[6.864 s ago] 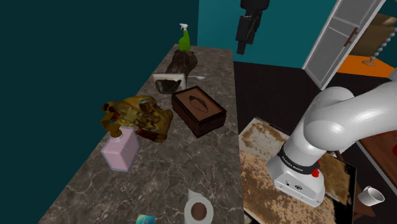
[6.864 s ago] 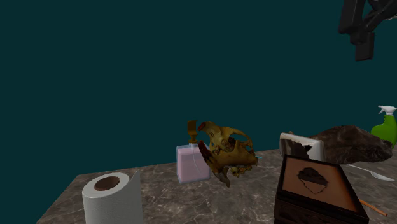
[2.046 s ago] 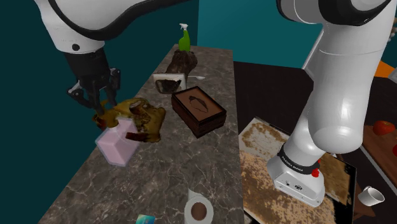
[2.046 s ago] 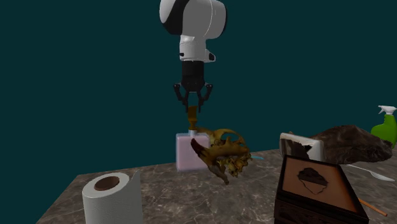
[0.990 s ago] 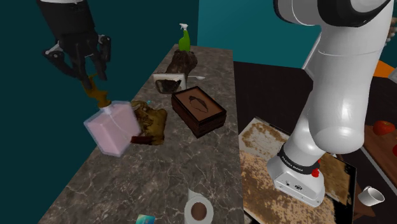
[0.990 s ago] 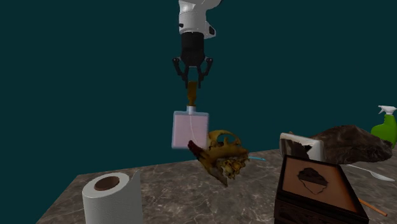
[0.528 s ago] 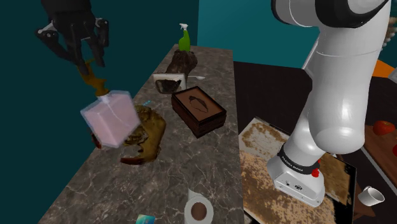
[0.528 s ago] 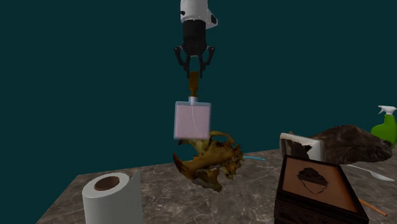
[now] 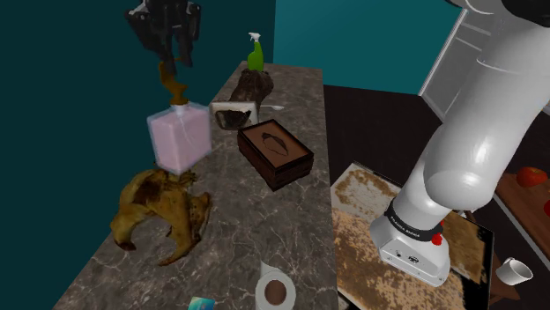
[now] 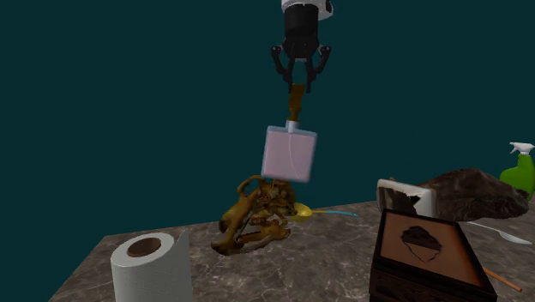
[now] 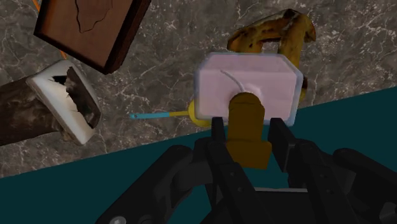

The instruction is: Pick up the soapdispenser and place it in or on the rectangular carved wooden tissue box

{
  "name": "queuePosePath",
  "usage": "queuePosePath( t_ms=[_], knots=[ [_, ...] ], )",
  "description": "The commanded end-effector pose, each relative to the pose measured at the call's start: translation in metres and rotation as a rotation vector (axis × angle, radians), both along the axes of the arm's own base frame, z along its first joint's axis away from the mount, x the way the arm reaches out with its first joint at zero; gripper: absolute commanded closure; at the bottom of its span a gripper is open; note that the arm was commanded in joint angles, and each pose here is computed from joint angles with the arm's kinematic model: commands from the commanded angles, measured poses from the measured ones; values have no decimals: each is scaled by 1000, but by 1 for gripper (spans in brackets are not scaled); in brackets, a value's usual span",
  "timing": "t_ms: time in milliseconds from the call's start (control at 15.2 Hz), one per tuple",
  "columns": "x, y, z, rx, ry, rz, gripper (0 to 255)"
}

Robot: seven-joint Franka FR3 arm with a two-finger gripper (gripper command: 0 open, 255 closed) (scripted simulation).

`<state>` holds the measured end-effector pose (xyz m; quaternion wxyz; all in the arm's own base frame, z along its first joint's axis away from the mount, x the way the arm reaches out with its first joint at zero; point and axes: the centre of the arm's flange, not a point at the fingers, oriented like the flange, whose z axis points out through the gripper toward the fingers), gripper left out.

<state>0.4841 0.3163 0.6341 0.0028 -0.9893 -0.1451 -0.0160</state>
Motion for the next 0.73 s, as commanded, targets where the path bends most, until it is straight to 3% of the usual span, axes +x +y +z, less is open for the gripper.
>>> queuePosePath(
  t_ms=[0,660],
  knots=[
    [-3,-23,9,1,0,1,255],
    [-18,-149,46,1,0,1,255]
  ],
)
